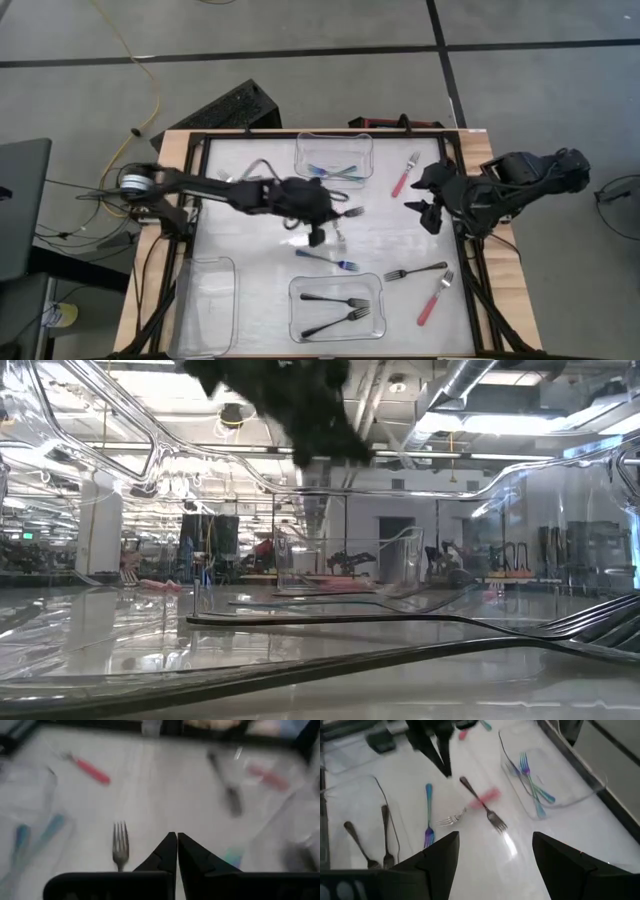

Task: Sort silverware by color (type)
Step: Put the pink fork into the bottom left transparent bin

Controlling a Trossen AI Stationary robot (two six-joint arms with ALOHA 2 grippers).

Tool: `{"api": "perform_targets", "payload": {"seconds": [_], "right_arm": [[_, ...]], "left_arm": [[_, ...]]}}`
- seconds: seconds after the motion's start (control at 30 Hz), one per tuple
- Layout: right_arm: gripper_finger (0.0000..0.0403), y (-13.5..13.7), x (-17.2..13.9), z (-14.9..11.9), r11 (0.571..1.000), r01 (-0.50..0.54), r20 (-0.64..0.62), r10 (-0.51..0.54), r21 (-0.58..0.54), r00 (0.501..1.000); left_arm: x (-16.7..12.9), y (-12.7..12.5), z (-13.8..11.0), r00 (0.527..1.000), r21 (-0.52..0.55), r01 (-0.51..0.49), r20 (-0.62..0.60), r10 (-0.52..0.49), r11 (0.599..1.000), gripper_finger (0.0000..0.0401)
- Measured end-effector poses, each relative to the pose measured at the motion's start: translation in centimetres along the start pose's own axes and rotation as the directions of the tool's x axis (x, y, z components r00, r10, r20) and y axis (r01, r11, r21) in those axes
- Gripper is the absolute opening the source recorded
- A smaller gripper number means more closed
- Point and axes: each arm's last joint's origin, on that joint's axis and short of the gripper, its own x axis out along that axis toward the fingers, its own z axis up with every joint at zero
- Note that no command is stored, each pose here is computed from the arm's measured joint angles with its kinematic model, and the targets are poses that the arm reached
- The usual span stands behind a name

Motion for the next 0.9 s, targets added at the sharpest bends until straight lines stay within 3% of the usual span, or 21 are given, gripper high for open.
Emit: {"api": "perform_targets", "payload": {"seconds": [0.13, 0.23, 0.4, 0.57, 0.9], "right_arm": [[0.0276, 0.5, 0.8, 0.8, 0.999, -0.004, 0.035, 0.005, -0.043, 0.999], [0.0276, 0.7, 1.6, 1.3, 0.996, 0.005, 0.040, -0.001, -0.085, 0.999], [0.0276, 0.8, 3.1, 1.9, 0.992, 0.009, -0.001, -0.009, -0.122, 1.000], [0.0276, 1.0, 3.9, 1.6, 0.994, -0.017, -0.079, 0.009, -0.109, 0.997], [0.0276, 2.2, 2.9, -0.7, 0.998, -0.006, -0.209, -0.009, -0.070, 0.978]], "left_arm": [[-5.9, -1.2, 2.6, 0.998, -0.077, 0.059, 0.042, -0.056, 0.995, 0.0002], [-9.6, -1.9, 3.0, 0.997, -0.088, 0.080, 0.003, -0.081, 0.993, 0.0002], [-11.1, -2.2, 1.5, 0.992, -0.128, -0.060, -0.117, 0.045, 0.990, 0.0001], [-8.1, -2.3, 0.0, 0.976, -0.106, -0.145, -0.178, 0.125, 0.984, 0.0000], [1.6, -2.1, -4.0, 0.979, -0.112, -0.060, -0.201, 0.036, 0.992, 0.0001]]}}
